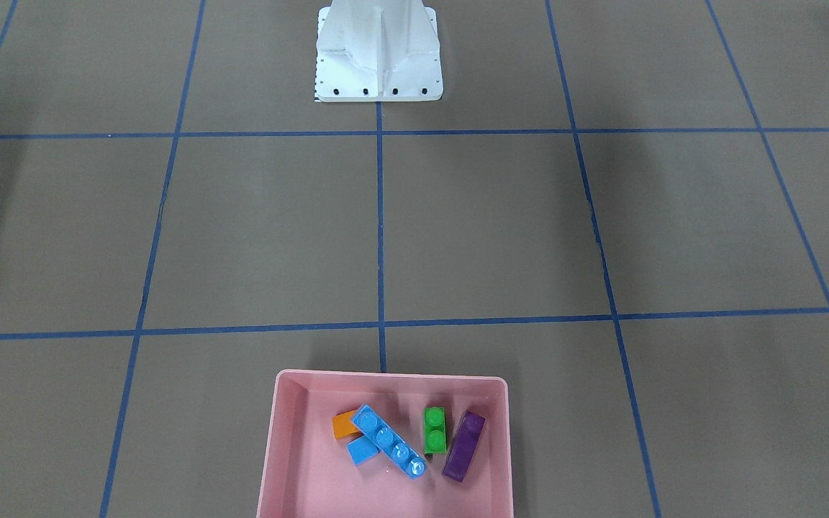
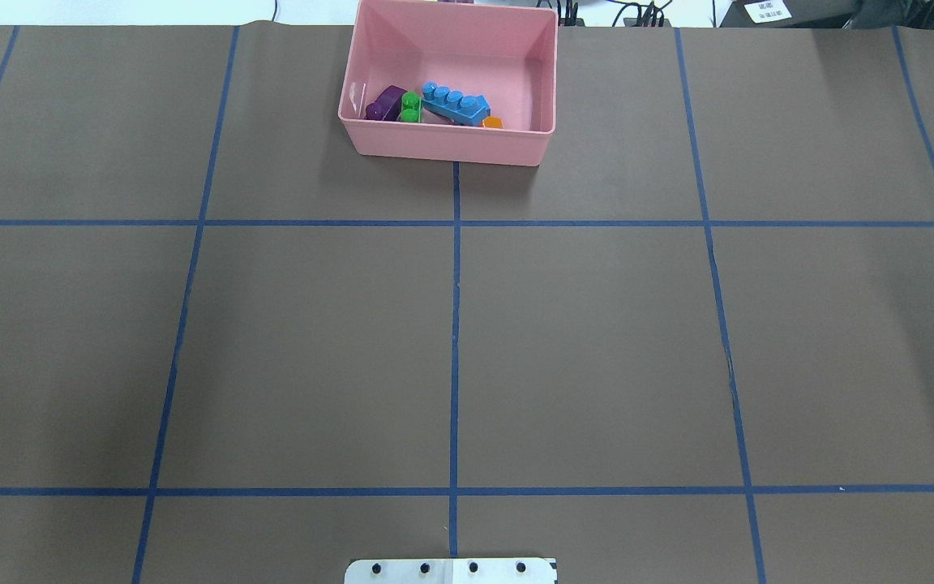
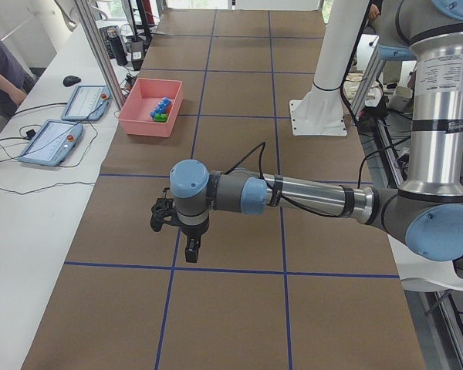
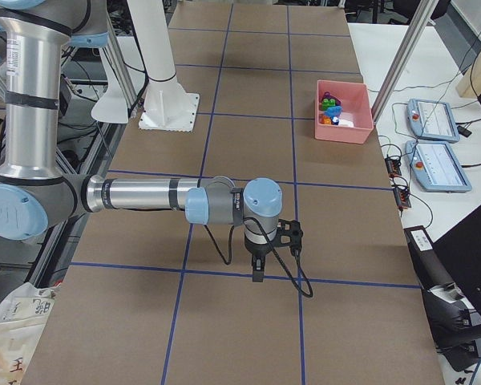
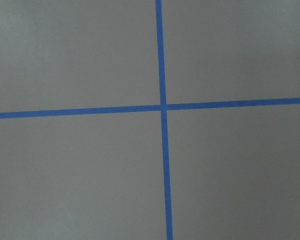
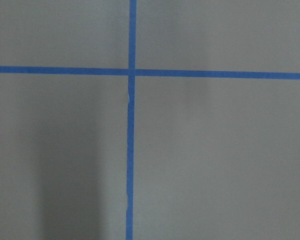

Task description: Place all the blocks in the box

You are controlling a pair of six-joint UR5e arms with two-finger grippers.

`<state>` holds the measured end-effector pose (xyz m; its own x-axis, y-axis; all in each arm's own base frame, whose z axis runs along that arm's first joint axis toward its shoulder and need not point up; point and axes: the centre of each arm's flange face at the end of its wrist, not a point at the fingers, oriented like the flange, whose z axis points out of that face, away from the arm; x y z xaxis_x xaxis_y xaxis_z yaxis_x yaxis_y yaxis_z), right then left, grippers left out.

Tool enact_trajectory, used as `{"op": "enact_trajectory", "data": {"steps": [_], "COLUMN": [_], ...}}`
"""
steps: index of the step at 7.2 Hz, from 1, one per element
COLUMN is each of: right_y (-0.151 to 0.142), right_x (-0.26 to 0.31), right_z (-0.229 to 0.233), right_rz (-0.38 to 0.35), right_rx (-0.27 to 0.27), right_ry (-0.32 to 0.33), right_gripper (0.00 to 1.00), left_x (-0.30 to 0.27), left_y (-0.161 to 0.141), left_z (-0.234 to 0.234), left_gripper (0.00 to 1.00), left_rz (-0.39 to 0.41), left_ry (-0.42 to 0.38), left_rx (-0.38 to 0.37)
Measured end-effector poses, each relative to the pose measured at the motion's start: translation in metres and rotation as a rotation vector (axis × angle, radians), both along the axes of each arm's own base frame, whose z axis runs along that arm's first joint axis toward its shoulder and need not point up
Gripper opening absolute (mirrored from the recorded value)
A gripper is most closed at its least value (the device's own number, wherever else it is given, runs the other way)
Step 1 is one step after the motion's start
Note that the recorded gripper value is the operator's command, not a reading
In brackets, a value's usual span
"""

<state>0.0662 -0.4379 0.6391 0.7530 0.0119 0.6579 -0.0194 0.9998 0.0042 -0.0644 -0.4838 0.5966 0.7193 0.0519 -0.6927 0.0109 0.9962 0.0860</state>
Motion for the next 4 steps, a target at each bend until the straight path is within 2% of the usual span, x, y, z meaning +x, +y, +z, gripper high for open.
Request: {"op": "enact_trajectory", "data": {"steps": [2, 4], "right_y": [0.0051, 0.0062], "right_x": [-0.0064, -0.008], "right_z": [-0.0003, -0.0026], "right_rz": [-0.004, -0.008], "right_rx": [-0.012, -0.003], "right_ry": [-0.089, -0.113], "right_gripper": [1.0, 1.0], "left_x": [0.0001, 0.0], "left_y": [-0.0001, -0.0001], "left_z": [-0.0011, -0.0007], "left_gripper": [1.0, 1.0], "left_rz": [0.0, 0.0], "left_ry": [0.001, 0.0], "left_rx": [0.003, 0.003]}}
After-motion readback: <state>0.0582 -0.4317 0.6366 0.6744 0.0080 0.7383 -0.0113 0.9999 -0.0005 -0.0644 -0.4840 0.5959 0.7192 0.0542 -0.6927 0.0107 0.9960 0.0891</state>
